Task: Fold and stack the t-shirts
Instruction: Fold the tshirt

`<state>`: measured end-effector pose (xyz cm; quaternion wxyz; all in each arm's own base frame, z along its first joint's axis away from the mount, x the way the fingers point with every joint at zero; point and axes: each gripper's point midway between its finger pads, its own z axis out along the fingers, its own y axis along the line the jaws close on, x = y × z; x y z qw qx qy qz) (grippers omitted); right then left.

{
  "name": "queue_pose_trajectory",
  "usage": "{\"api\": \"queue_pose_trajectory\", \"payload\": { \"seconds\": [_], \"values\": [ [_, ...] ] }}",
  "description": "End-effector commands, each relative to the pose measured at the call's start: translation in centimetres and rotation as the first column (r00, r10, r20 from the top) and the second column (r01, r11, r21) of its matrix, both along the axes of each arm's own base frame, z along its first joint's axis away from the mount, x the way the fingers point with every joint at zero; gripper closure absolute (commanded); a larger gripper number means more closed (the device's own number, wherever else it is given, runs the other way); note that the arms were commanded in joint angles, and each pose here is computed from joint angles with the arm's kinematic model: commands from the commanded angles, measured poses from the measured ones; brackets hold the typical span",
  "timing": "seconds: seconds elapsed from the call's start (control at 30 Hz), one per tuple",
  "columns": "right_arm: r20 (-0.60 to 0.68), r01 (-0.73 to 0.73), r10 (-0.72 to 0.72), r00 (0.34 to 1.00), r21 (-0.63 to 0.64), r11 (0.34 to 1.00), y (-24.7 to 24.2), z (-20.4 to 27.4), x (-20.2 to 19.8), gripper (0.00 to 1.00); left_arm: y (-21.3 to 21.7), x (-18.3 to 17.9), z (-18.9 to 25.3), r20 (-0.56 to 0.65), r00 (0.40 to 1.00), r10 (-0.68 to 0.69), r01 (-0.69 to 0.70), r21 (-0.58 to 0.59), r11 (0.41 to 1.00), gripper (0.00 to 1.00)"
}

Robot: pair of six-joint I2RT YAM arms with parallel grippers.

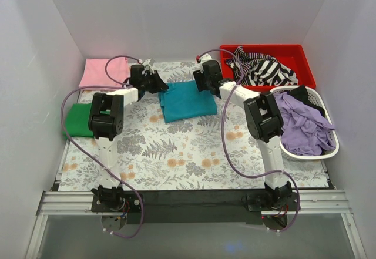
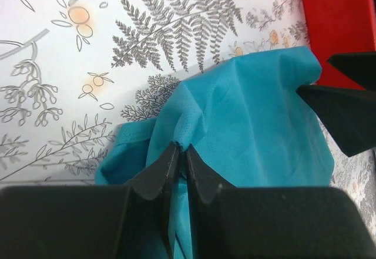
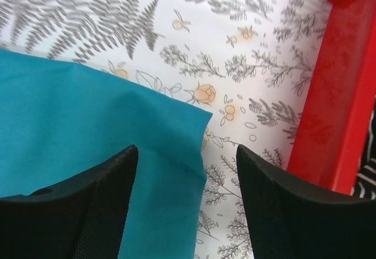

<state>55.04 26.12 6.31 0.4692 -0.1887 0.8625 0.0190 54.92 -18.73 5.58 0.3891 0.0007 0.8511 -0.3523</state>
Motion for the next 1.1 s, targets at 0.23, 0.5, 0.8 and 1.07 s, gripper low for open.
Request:
{"api": "queue_pose_trajectory", "payload": {
  "seconds": [0.23,0.5,0.8,1.07],
  "values": [
    [0.125,-0.110,0.097,0.987,0.104,0.988,2.2,8.9,0.4,0.24,5.0,0.6,10.7,0.232,0.952,0.198,-0.225,0.094,0.970,0.85],
    [0.028,-0.126,0.124,0.992,0.096,0.987,3.0,6.1,0.9,0.23,5.4,-0.8,8.3,0.138,0.963,0.231,-0.246,0.102,0.964,0.74],
    [-0.066,-0.199,0.213,0.975,0.179,0.964,4.9,3.6,0.7,0.23,0.5,-1.5,7.6,0.022,0.998,0.059,-0.057,-0.100,0.993,0.75],
    [-0.124,-0.215,0.246,0.961,0.224,0.951,5.5,2.5,-1.9,0.23,2.0,-1.2,3.7,-0.036,0.990,0.135,-0.136,-0.004,0.991,0.75]
  ]
}}
